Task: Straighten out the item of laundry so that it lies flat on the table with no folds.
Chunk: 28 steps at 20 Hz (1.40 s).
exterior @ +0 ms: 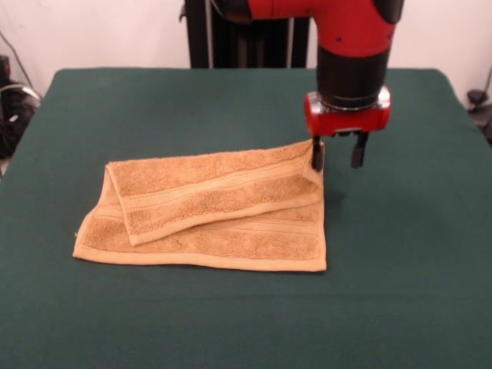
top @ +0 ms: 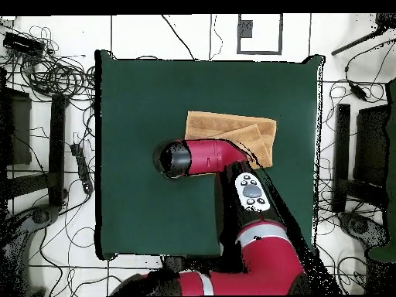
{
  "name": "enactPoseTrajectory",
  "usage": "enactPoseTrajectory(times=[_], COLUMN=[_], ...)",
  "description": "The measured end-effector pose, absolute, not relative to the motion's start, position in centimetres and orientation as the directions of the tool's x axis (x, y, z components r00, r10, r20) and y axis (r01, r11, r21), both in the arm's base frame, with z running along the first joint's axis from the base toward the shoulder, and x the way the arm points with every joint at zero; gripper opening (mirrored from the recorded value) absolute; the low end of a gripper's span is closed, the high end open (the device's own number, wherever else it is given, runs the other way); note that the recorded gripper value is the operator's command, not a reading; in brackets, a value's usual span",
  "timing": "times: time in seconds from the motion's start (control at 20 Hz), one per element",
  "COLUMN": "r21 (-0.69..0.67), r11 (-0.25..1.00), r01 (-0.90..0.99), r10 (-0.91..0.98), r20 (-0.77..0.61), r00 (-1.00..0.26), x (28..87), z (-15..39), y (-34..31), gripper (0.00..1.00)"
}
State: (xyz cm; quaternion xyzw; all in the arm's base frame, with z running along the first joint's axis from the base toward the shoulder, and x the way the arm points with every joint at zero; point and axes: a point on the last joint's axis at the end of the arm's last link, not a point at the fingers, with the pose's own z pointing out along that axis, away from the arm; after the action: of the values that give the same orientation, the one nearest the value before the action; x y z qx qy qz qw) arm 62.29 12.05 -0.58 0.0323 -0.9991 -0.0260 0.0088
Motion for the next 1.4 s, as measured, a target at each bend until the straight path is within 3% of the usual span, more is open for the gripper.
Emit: enactPoseTrajectory(times=[0.35,1.4], r21=[0.022,0.06], r11=[0.988,0.965], r01=[-0.151,-0.255], r10=[-0.15,-0.239], r20=[-0.065,-0.203], r00=[-0.987,-0.95], x=[61.0,59.3], z=[-3.9,-3.9], y=[11.5,8.2], gripper=[1.0,1.0])
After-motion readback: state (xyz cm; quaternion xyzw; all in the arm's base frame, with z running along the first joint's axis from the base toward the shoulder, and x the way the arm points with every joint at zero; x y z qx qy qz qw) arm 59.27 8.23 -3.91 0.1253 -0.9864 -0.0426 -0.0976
